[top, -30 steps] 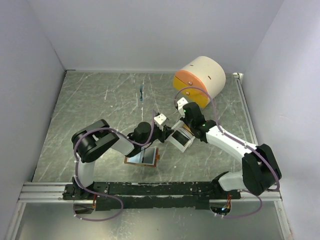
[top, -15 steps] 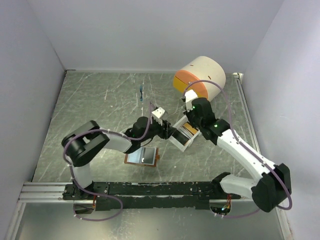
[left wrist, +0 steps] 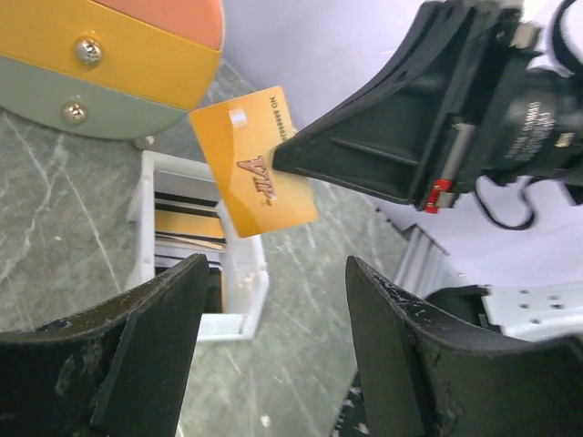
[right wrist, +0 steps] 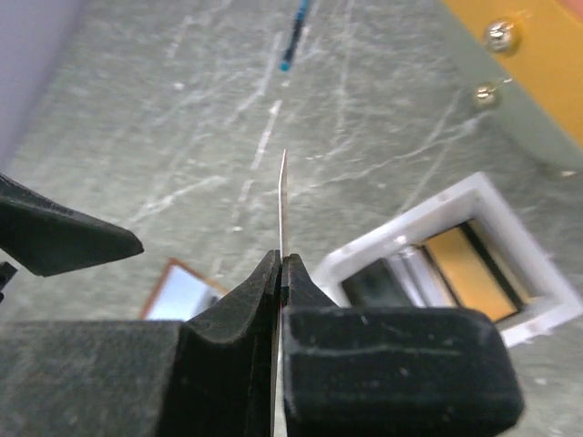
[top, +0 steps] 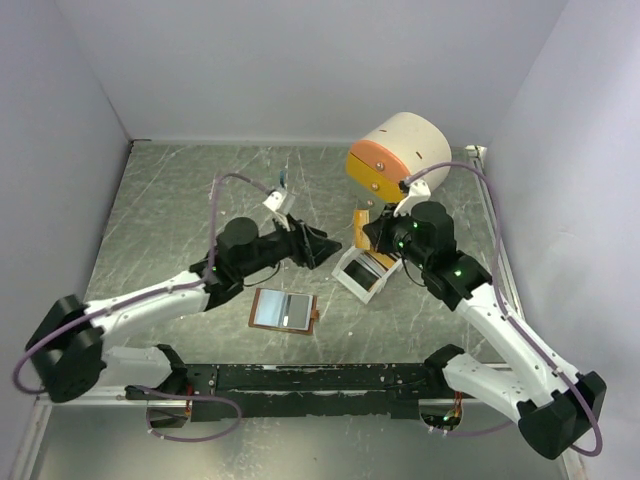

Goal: Put the credit cards into the card holder
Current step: Pick up the credit card from the storage box, then insert the credit card into the card holder.

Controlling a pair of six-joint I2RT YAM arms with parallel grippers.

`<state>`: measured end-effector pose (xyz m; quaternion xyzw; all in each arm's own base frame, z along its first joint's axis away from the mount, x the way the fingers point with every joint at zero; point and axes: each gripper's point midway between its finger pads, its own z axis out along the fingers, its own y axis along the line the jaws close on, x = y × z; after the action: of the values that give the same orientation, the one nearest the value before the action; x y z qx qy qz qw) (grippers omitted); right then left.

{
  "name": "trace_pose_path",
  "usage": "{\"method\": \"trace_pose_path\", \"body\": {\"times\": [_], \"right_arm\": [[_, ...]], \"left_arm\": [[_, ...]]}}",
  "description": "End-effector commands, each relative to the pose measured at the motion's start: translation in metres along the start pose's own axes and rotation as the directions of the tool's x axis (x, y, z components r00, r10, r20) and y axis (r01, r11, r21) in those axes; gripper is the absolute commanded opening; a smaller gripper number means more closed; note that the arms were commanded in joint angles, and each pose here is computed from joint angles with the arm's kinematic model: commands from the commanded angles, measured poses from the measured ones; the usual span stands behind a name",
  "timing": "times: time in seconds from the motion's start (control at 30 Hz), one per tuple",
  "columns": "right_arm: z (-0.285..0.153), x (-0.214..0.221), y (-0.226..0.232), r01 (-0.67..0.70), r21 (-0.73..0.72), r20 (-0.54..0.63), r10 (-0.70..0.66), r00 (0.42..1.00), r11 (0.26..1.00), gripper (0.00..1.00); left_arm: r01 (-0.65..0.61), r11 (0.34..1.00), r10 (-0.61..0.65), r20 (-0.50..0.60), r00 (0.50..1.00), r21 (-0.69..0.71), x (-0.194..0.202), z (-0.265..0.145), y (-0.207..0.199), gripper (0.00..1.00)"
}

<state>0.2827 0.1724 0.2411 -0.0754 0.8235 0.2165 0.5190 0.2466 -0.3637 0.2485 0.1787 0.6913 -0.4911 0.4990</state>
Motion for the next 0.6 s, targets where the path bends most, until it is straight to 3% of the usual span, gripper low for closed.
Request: {"method": "trace_pose_path", "body": {"times": [0.0, 0.17, 0.33, 0.47, 0.57], "right_arm": [[-0.02, -0.016, 0.043, -0.259, -0.195, 0.021, 0.268, 0.963, 0.946, 0.0], [-0.052, -0.025, 0.077, -0.347, -0.41, 0.017, 0.387, 0.922, 0.844, 0.0], [-0.073, -0.027, 0.102, -0.39, -0.548, -0.052, 0.435, 0.899, 0.74, 0.0], [-0.073, -0.018, 0.11, -0.427, -0.583, -0.102, 0.46, 0.882, 0.691, 0.0], [-0.062, -0.003, 0.104, -0.455, -0.53, -0.116, 0.47, 0.875, 0.716, 0.0]], "left_arm": [[0.151, 0.988, -0.152, -0.086, 0.985, -0.014, 0.005, -0.039, -0.012, 0.74], [0.307, 0.952, -0.306, -0.056, 0.95, 0.011, -0.008, -0.074, -0.031, 0.77], [0.38, 0.921, -0.38, -0.017, 0.925, 0.084, -0.024, -0.092, -0.05, 0.79], [0.379, 0.921, -0.376, -0.052, 0.925, 0.09, -0.017, -0.091, -0.051, 0.78], [0.334, 0.943, -0.332, -0.084, 0.94, 0.012, -0.005, -0.092, -0.038, 0.71]]}}
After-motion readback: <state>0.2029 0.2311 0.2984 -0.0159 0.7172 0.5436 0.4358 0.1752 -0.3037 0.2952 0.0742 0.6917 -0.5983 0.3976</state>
